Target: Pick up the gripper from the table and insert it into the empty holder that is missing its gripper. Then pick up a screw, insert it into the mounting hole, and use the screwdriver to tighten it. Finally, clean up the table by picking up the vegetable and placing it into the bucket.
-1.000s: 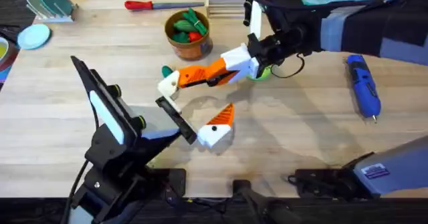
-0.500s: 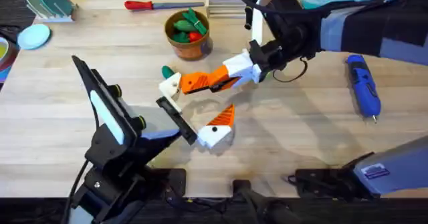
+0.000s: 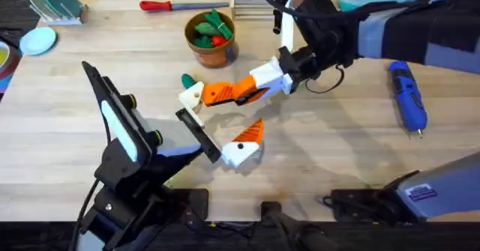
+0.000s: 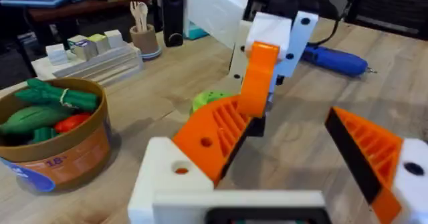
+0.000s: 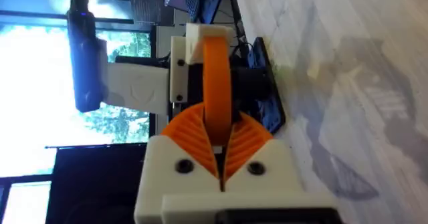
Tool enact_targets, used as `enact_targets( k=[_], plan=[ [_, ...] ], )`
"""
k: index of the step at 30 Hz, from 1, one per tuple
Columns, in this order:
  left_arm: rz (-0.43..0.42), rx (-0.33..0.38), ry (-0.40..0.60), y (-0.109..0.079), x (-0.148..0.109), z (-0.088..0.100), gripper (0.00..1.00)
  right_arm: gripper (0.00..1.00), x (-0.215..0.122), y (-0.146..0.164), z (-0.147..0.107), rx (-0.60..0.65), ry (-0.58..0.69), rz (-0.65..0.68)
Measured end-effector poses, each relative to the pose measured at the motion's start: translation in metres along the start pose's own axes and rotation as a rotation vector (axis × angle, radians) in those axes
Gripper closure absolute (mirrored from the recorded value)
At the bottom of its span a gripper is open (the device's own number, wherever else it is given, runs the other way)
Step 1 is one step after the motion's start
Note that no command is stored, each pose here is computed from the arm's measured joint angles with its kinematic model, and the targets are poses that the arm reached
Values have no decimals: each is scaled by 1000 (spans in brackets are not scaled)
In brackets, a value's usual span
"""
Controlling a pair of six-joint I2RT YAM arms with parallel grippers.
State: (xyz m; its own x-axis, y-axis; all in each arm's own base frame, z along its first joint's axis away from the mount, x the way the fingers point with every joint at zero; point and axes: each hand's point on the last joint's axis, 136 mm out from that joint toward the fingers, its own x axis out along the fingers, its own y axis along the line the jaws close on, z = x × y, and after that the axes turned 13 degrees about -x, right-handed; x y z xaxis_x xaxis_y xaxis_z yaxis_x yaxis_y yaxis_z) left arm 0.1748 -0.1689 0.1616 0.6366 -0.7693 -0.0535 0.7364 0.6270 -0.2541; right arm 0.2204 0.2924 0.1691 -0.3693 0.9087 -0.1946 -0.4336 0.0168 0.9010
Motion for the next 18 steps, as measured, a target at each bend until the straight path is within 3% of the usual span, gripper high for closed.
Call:
enact_targets(
  k=[9,18],
  plan=[
    [-54,-6,11,-9,0,-2,8,993,-9,-1,-7,60,-7,0],
    [-69,-6,14,-12,0,-2,8,993,-11,-1,-8,41,-8,-2]
  ],
)
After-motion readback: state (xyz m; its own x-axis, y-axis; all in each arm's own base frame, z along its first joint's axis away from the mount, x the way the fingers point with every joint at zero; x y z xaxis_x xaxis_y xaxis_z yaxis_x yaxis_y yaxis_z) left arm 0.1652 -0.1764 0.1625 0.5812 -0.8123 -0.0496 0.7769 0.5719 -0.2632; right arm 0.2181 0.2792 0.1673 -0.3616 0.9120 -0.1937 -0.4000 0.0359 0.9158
